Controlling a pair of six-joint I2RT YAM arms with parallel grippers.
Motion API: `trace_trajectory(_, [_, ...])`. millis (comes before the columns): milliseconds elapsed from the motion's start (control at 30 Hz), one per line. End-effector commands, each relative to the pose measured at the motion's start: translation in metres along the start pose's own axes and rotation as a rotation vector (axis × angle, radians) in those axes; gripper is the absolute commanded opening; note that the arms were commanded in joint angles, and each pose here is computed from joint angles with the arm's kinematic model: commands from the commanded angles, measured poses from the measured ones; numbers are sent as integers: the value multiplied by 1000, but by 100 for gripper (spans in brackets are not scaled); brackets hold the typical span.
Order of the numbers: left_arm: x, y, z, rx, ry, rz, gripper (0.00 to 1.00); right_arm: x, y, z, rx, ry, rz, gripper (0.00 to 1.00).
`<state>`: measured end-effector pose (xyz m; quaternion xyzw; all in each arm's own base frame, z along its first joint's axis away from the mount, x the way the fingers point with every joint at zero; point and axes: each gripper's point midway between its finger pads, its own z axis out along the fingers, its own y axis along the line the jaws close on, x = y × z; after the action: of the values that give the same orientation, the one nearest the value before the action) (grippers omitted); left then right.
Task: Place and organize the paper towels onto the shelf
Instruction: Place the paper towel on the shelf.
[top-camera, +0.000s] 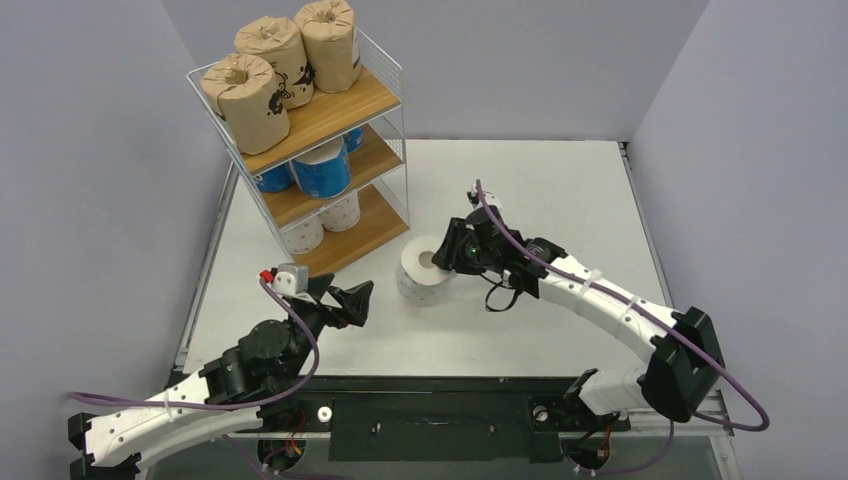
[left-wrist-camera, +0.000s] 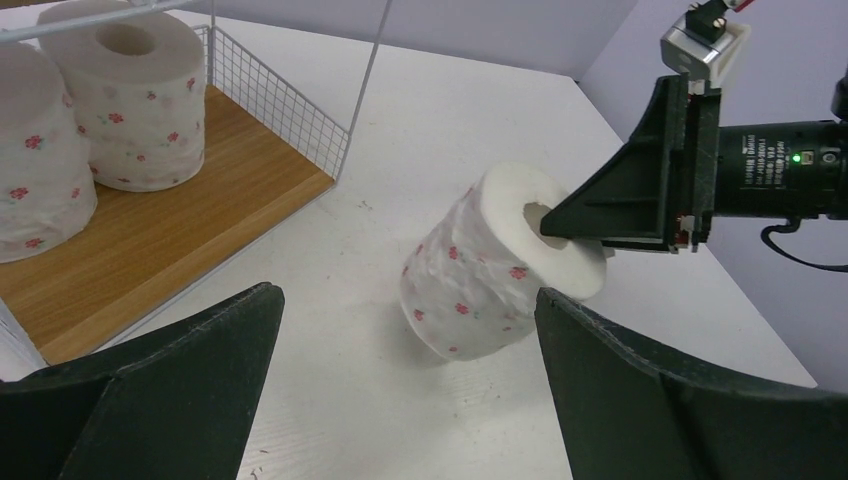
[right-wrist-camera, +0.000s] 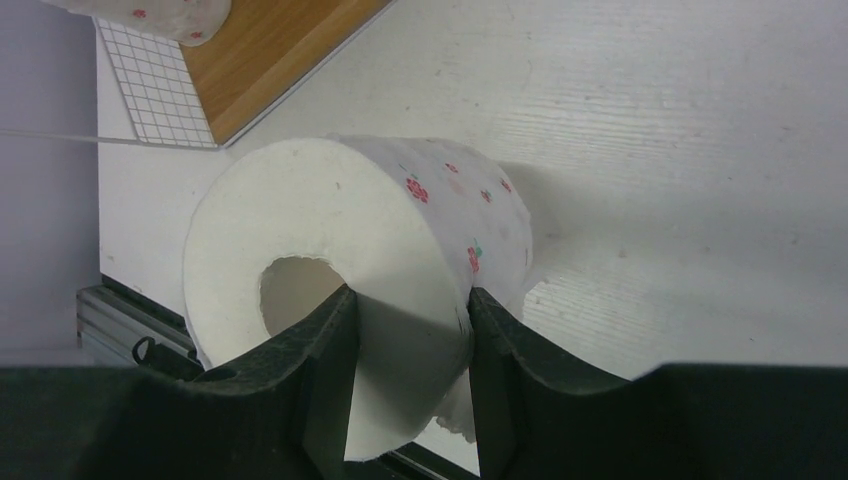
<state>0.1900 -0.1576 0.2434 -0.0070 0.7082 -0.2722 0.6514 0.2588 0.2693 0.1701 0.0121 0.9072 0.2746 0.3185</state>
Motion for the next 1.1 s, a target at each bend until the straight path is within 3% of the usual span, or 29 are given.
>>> trace_trajectory(0, [-22,1,-4,-15,-37,-22,97,-47,59,9,-127,-109,28,34])
trace_trajectory(467, [-23,17,-21,-39,-5,-62,97,-79,104,89,-110,-123,74,33])
trace_trajectory(1067, [-25,24,-28,-40,-15,-93,97,-103,94,150,-10,-218,215,31])
